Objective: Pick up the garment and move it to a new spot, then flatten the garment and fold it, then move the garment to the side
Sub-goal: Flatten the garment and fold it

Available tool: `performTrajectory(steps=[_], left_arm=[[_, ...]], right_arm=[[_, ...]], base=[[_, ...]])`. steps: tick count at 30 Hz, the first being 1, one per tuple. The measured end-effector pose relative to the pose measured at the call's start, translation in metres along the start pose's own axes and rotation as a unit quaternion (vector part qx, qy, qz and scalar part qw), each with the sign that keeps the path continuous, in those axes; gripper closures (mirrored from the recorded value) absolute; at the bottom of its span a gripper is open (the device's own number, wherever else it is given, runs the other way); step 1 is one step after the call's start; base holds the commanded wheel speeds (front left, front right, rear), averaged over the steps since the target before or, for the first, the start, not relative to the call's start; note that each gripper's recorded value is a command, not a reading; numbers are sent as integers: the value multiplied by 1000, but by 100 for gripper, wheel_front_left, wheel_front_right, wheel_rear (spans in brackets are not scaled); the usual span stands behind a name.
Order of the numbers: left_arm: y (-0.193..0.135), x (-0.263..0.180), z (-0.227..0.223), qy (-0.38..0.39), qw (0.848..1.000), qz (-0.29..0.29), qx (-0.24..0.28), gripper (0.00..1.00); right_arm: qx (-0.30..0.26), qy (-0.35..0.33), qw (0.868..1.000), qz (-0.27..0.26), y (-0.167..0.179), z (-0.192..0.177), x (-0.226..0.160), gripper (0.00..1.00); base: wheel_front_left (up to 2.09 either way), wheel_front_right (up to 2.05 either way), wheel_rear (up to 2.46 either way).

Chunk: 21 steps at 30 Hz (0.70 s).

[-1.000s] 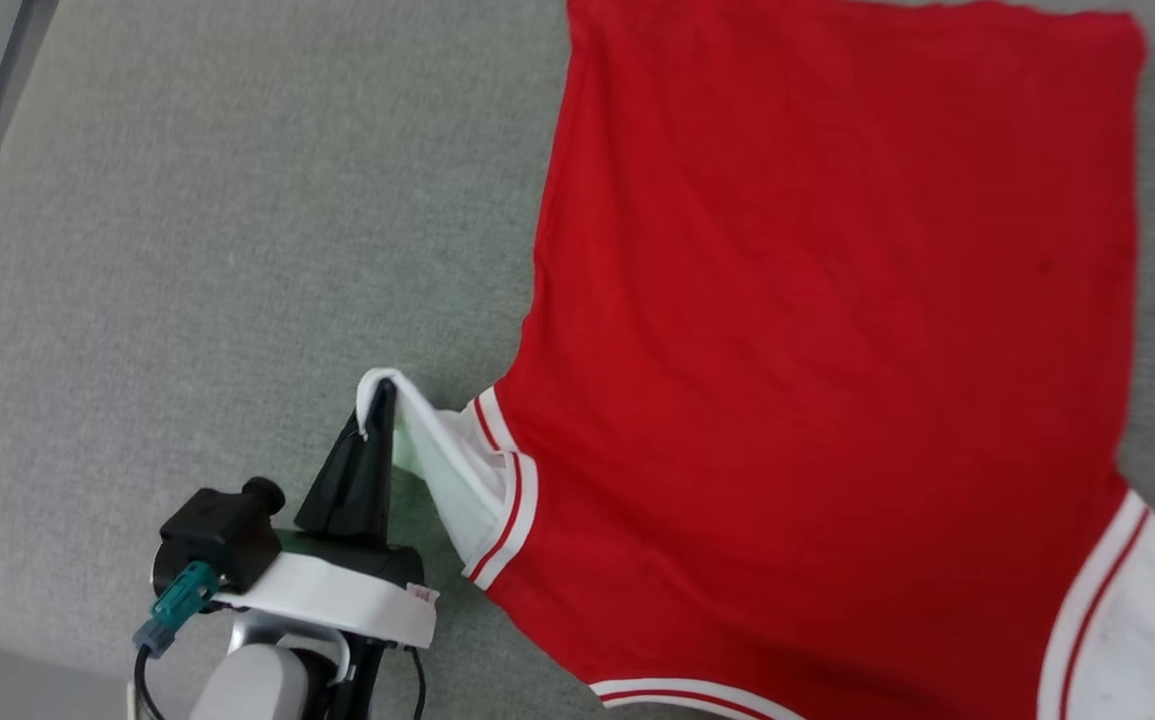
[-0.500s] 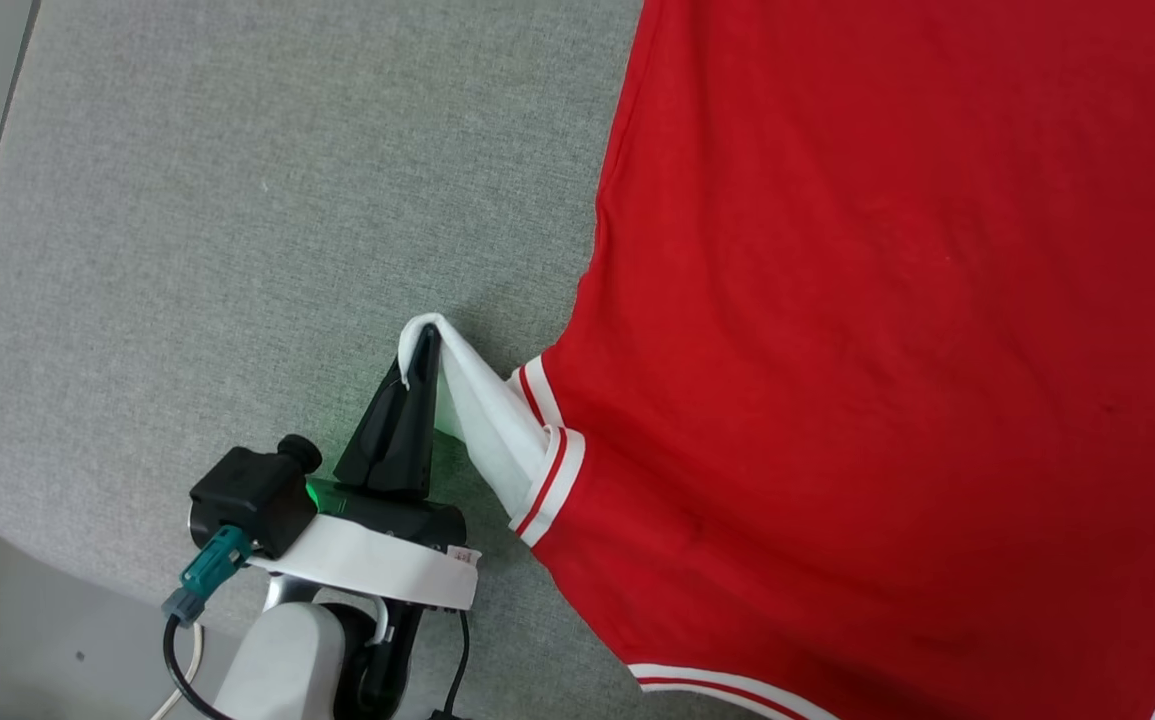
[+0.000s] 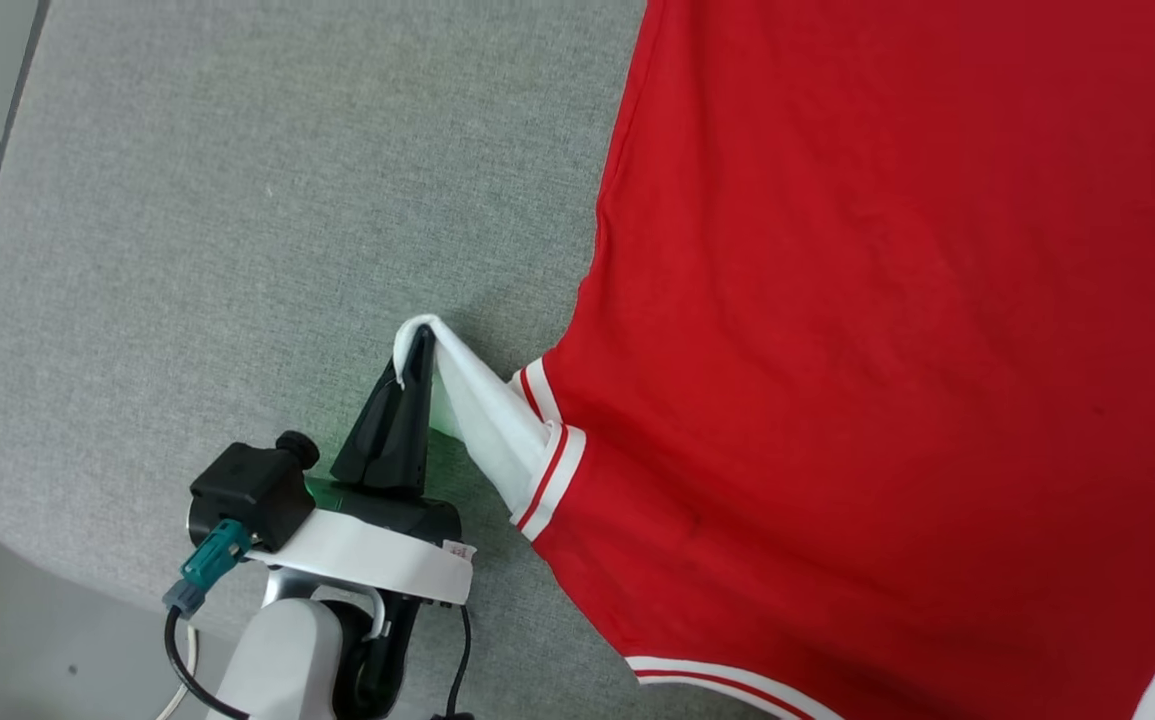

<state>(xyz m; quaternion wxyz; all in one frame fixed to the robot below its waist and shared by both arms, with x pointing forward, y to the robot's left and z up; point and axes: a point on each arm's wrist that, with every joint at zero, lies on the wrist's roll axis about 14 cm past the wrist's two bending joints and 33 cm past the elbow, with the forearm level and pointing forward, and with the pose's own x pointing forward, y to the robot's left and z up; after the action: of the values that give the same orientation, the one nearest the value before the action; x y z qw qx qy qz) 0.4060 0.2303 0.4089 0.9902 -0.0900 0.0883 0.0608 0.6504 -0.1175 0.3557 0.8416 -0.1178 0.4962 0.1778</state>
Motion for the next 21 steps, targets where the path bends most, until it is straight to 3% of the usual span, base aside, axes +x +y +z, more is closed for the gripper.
performTrajectory(steps=[10,21], left_arm=[[1,-21,15,-20,1000,1,-3,100],[-5,-48,28,-41,999,-14,-11,100]], right_arm=[[-33,-116,993,-11,0,28,-72,100],[-72,-159,985,-13,-13,-36,-163,100]], base=[[0,0,0],[0,0,0]])
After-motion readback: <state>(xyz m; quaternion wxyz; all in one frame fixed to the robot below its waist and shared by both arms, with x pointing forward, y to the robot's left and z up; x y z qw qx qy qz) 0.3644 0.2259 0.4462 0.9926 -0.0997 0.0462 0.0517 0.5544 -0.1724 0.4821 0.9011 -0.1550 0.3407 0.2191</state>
